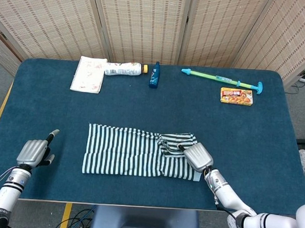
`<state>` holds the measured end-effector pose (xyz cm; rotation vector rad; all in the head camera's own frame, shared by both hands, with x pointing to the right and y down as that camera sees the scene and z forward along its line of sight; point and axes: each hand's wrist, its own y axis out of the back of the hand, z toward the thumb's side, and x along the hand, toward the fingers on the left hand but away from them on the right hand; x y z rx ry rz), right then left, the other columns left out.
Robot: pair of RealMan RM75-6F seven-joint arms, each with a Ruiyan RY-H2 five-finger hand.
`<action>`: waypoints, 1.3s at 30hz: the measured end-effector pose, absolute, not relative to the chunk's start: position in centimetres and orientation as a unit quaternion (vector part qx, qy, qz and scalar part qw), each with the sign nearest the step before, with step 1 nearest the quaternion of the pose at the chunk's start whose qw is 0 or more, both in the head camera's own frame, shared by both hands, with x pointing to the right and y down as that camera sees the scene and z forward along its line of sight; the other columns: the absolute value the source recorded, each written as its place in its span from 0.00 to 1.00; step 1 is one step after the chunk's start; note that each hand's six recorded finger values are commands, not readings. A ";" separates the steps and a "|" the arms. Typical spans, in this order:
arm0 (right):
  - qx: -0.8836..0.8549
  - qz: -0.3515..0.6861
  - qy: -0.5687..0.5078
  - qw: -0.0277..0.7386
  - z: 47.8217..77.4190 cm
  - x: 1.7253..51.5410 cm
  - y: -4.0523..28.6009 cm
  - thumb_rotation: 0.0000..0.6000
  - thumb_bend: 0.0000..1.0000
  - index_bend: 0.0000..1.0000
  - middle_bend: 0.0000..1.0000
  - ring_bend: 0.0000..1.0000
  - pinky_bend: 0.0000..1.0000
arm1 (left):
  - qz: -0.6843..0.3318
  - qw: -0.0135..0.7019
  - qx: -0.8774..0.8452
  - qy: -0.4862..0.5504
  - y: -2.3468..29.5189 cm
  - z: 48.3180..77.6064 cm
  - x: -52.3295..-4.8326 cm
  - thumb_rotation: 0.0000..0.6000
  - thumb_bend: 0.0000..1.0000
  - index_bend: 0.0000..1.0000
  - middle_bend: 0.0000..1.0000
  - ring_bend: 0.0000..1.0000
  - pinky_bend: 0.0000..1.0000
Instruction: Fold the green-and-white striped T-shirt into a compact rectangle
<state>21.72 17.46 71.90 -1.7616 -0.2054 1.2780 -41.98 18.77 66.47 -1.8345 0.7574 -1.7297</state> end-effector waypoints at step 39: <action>-0.660 0.517 -0.244 0.488 59.9 29.3 15.0 1.00 0.34 0.14 0.98 1.00 1.00 | -0.439 0.533 -0.710 0.135 14.1 72.1 -35.3 1.00 0.20 0.34 0.88 0.82 0.99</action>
